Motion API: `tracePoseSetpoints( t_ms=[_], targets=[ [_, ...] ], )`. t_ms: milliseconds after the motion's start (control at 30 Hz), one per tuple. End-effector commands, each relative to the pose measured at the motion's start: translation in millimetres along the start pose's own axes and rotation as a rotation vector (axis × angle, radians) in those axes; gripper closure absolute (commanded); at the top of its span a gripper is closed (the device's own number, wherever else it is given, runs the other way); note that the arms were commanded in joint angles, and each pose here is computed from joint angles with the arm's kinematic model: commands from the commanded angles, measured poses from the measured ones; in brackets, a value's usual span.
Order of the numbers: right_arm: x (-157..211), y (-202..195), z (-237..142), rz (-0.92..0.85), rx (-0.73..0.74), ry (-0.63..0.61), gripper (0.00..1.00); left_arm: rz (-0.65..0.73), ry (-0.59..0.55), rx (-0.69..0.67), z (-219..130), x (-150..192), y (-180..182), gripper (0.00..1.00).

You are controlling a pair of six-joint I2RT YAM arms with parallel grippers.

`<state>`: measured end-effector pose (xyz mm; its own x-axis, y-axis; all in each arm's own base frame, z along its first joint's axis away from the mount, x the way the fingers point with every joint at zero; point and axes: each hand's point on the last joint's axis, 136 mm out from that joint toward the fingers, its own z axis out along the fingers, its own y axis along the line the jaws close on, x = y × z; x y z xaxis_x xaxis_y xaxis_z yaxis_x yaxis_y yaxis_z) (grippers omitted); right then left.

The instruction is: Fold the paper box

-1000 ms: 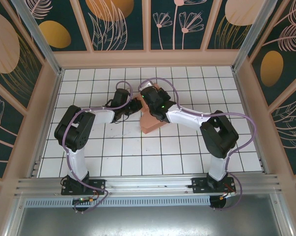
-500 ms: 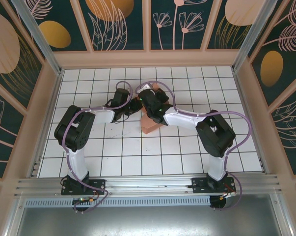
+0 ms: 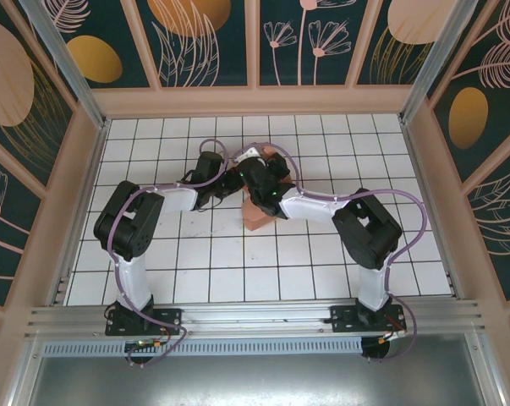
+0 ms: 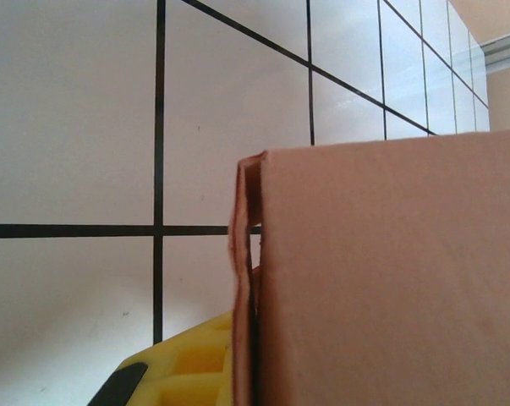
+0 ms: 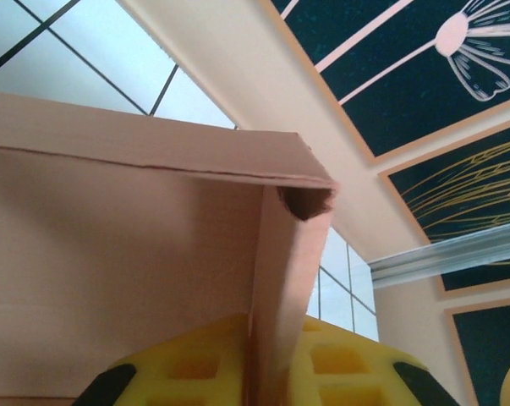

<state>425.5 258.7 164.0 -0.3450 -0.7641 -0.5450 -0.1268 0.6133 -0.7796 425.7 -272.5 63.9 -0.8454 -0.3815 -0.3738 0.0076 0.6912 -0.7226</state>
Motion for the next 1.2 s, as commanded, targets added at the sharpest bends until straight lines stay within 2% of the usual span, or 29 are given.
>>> tracePoseSetpoints(
  t_ms=[0, 133, 200, 400, 600, 767, 933, 1067, 1167],
  targets=[
    [-3.2, 14.5, -10.3, 0.001, -0.097, -0.008, 0.79, 0.054, -0.048, 0.106, -4.6, -20.7, -41.5, 1.00],
    [-10.5, 9.5, -19.0, 0.054, -0.133, -0.024, 0.68, 0.030, -0.042, 0.073, -0.9, -19.5, -33.7, 1.00],
    [-12.1, 8.7, -22.7, 0.064, -0.145, -0.034, 0.66, 0.024, -0.045, 0.064, -0.1, -19.8, -31.3, 1.00],
    [-18.6, 5.9, -35.9, 0.127, -0.210, -0.070, 0.41, 0.026, -0.045, 0.052, 1.1, -19.2, -28.3, 1.00],
    [-26.2, -6.9, -54.2, 0.219, -0.287, -0.160, 0.26, 0.049, -0.026, 0.054, 2.7, -17.0, -29.2, 1.00],
    [-39.6, -27.1, -78.6, 0.349, -0.388, -0.275, 0.23, 0.117, -0.029, 0.009, -0.2, -20.6, -25.7, 1.00],
    [-48.9, -61.2, -97.7, 0.574, -0.530, -0.393, 0.22, 0.234, -0.020, -0.029, -5.5, -25.2, -28.0, 1.00],
    [-35.5, -88.8, -92.5, 0.761, -0.617, -0.403, 0.22, 0.415, 0.034, -0.175, -14.4, -33.5, -19.5, 1.00],
    [-15.4, -99.3, -76.9, 0.845, -0.618, -0.356, 0.22, 0.529, 0.057, -0.304, -29.7, -43.3, -9.7, 1.00]
  ],
)
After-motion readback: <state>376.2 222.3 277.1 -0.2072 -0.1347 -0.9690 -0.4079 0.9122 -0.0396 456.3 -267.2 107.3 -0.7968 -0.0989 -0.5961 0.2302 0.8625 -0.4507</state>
